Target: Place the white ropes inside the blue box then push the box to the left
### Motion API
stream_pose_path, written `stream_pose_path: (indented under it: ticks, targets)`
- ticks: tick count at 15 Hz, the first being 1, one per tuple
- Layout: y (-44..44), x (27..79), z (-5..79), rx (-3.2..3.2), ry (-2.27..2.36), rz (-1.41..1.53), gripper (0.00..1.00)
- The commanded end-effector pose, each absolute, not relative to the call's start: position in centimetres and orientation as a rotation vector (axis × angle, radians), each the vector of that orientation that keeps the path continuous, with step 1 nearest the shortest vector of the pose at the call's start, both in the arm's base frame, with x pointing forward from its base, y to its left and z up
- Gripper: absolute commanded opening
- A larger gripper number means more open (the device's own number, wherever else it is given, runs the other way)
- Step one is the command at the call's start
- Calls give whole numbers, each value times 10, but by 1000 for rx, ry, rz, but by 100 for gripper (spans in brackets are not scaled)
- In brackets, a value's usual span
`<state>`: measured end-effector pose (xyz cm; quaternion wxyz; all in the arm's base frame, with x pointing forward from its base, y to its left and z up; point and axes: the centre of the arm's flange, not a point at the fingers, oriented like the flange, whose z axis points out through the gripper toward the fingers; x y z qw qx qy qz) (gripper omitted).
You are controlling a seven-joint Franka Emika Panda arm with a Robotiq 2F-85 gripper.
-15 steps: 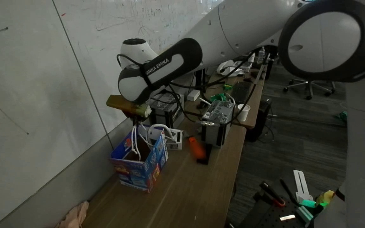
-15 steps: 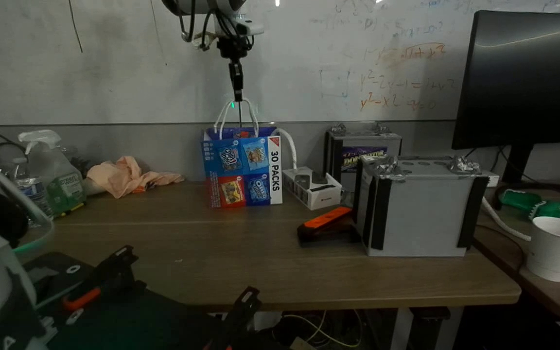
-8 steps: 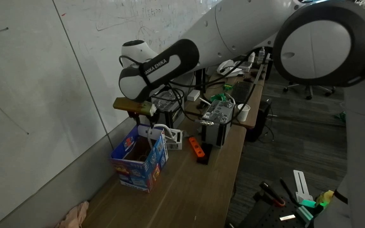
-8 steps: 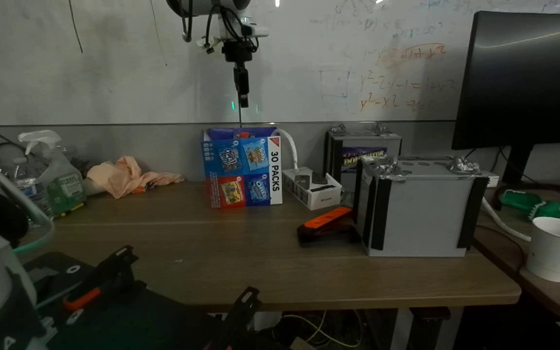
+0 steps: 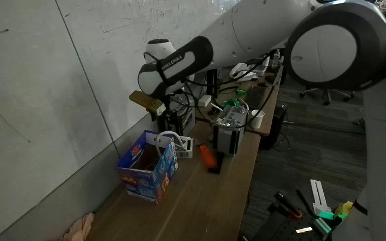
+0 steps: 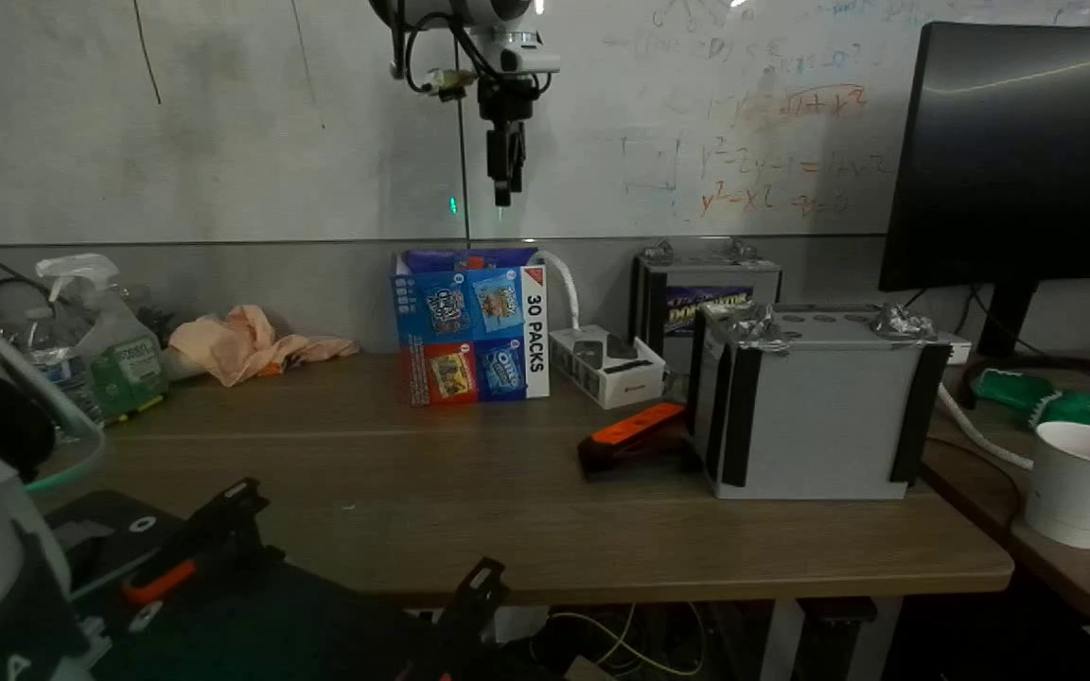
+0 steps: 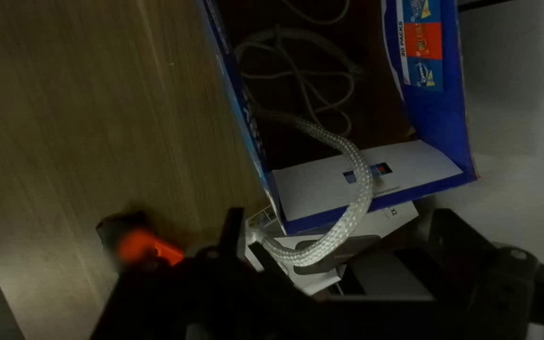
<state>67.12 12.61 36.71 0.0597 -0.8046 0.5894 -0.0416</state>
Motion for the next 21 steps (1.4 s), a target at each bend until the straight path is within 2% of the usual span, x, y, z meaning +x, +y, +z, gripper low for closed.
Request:
stream_pose_path:
  ticks: [1, 12, 21]
  targets:
    - [109, 681, 354, -2238, 1914, -53, 100]
    - [25, 702, 287, -1978, 2109, 87, 100]
    - [4, 708, 255, -1895, 2141, 195, 100]
